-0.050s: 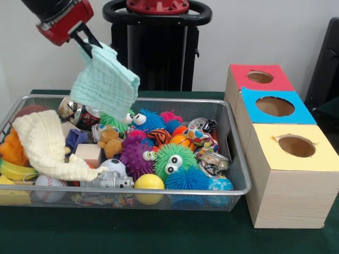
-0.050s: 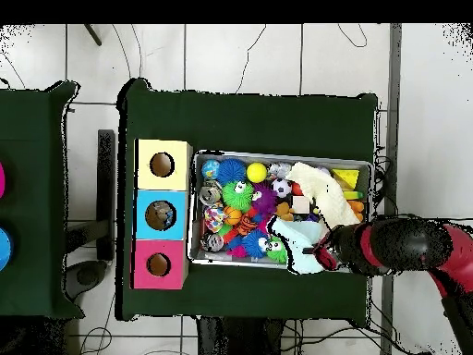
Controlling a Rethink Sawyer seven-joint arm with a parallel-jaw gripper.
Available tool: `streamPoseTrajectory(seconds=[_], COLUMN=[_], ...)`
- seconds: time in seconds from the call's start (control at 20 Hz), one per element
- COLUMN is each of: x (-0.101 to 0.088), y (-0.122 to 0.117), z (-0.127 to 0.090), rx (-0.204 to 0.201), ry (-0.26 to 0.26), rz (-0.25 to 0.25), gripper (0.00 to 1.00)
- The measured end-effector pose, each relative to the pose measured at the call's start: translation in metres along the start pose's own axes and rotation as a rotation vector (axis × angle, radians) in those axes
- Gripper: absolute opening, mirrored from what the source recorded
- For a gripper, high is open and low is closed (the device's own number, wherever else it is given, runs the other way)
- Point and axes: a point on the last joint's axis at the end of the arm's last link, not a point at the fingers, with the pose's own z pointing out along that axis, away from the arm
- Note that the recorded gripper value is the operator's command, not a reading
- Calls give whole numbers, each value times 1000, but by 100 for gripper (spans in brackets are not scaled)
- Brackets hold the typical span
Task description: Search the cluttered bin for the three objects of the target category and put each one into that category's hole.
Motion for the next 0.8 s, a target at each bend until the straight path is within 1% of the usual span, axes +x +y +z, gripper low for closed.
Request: streamPoseTrajectory(seconds=[0.15, 0.2, 0.25, 0.4, 0.6, 0.7, 0.75, 0.8], x=[-4, -7, -9, -20, -32, -37, -43, -47], y=[4, 6, 8, 14, 25, 28, 30, 31], z=[-2, -3, -4, -8, -16, -18, -20, -20], rx=[-16, -30, -37, -77, -148, -171, -189, -195], ry=[2, -2, -10, -51, -132, -175, -218, -244], rz=[-9, -14, -16, -28, -49, -58, -66, -71], gripper=[0, 0, 0, 0, 0, 0, 0, 0])
